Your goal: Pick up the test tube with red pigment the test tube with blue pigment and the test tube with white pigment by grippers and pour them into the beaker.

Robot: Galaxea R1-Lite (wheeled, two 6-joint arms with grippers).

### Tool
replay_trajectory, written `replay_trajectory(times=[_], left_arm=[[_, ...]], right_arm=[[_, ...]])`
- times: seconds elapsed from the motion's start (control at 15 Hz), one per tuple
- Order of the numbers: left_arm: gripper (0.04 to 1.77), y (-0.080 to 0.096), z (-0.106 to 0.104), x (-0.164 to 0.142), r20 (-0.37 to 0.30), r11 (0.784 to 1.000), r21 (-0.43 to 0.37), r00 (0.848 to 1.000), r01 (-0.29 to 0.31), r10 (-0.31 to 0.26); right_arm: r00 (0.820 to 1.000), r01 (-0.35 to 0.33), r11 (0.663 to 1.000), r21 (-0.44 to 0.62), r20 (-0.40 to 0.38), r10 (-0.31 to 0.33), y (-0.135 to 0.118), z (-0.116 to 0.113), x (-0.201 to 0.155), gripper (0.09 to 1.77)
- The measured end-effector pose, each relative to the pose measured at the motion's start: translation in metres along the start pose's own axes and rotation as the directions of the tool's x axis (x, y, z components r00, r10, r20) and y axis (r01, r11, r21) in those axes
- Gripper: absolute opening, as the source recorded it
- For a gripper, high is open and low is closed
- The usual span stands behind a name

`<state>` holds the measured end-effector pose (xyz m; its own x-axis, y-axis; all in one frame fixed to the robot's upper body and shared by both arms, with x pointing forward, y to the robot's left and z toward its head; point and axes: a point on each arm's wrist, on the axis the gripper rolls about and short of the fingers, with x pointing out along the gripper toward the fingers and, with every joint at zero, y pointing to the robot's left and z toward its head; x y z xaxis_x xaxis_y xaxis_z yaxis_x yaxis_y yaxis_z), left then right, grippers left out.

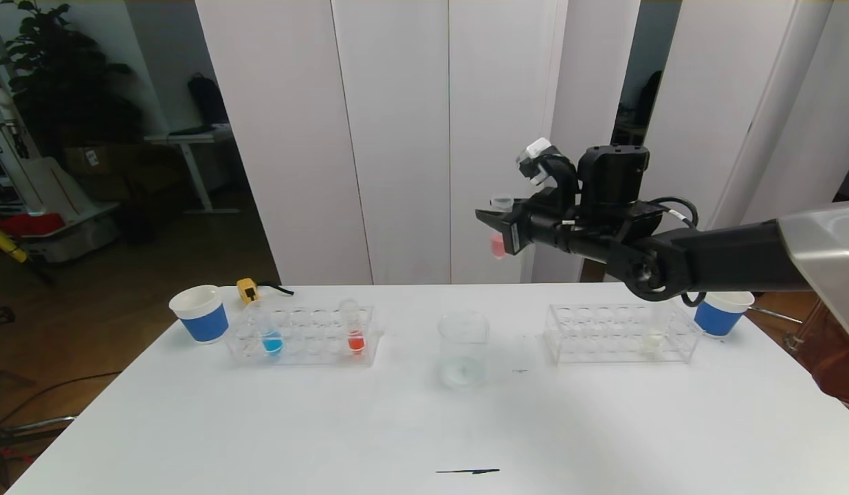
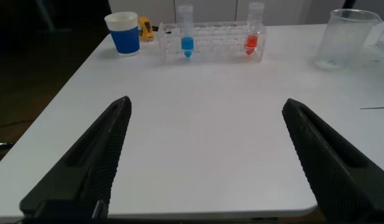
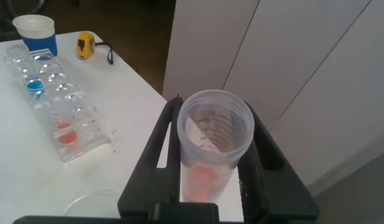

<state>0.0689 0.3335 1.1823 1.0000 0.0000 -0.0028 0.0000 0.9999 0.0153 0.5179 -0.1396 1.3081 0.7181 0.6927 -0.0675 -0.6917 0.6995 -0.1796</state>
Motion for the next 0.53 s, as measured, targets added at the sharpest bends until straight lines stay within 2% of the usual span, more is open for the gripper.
replay_trajectory(times=[0.13, 0.27, 0.4, 0.53], left_arm=[[1.73, 0.000, 0.000, 0.000, 0.000, 1.000, 0.000, 1.000, 0.000, 0.000], [1.73, 0.000, 0.000, 0.000, 0.000, 1.000, 0.000, 1.000, 0.000, 0.000], [1.73, 0.000, 0.000, 0.000, 0.000, 1.000, 0.000, 1.000, 0.000, 0.000], [1.73, 0.000, 0.000, 0.000, -0.001, 1.000, 0.000, 1.000, 0.000, 0.000]], right_arm=[[0.999, -0.033, 0.999, -0.019, 0.015, 0.033, 0.002, 0.001, 0.001, 0.59], [0.995, -0.055, 0.997, -0.057, 0.081, 0.059, 0.004, 0.009, 0.001, 0.59], [0.983, -0.092, 0.989, -0.115, 0.146, 0.109, 0.008, 0.012, 0.001, 0.59], [0.978, -0.121, 0.978, -0.170, 0.150, 0.147, 0.011, 0.006, 0.000, 0.59]])
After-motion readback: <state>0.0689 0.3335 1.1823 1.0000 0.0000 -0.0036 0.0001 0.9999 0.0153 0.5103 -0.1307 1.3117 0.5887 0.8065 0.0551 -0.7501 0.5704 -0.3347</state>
